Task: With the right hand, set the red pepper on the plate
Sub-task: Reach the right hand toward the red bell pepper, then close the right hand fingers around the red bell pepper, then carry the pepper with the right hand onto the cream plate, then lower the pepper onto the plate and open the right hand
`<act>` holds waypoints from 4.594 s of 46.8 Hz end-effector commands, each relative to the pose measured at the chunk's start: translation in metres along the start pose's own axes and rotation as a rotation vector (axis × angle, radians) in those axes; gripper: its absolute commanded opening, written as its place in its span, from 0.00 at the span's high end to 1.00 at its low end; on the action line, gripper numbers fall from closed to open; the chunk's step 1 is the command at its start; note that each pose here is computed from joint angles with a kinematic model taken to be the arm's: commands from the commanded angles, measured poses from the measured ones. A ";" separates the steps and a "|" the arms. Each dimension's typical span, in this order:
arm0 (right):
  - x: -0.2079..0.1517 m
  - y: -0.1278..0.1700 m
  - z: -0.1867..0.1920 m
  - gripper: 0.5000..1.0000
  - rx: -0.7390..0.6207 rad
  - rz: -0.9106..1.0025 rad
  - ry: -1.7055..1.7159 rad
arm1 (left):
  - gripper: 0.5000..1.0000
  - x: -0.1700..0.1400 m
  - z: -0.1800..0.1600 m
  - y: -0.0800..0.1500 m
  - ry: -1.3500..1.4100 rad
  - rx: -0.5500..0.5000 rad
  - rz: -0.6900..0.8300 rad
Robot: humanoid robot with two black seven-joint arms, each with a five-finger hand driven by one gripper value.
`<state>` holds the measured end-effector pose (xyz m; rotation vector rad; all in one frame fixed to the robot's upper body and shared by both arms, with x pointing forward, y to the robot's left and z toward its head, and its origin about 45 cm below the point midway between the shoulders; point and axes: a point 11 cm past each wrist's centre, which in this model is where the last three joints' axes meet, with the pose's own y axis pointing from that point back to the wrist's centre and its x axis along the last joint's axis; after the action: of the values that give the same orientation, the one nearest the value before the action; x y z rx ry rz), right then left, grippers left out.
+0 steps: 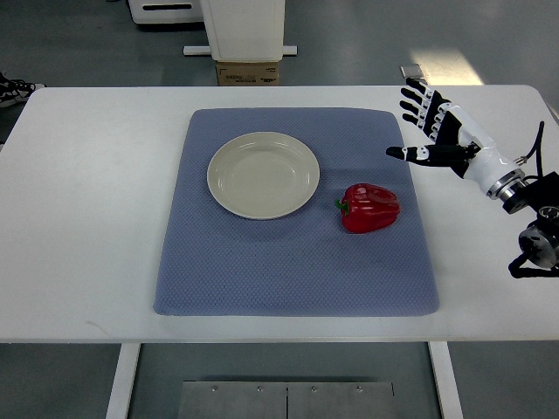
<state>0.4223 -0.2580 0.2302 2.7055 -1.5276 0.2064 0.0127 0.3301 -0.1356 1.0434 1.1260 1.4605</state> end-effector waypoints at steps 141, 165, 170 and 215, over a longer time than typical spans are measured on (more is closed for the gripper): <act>-0.107 -0.089 -0.026 1.00 -0.187 -0.358 0.517 | 0.00 0.000 0.000 0.000 0.000 0.000 0.000; -0.167 -0.122 -0.027 1.00 -0.214 -0.404 0.535 | 0.00 0.000 0.000 0.000 0.000 0.000 0.000; -0.179 -0.127 -0.026 1.00 -0.224 -0.408 0.530 | 0.00 0.000 0.000 0.000 0.000 0.000 0.000; -0.148 -0.128 0.007 1.00 -0.355 -0.231 0.468 | 0.00 0.000 0.000 0.000 0.000 0.000 0.000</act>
<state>0.4576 -0.0665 0.2107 2.3096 -1.0063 0.4714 0.0127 0.3301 -0.1356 1.0432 1.1260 1.4602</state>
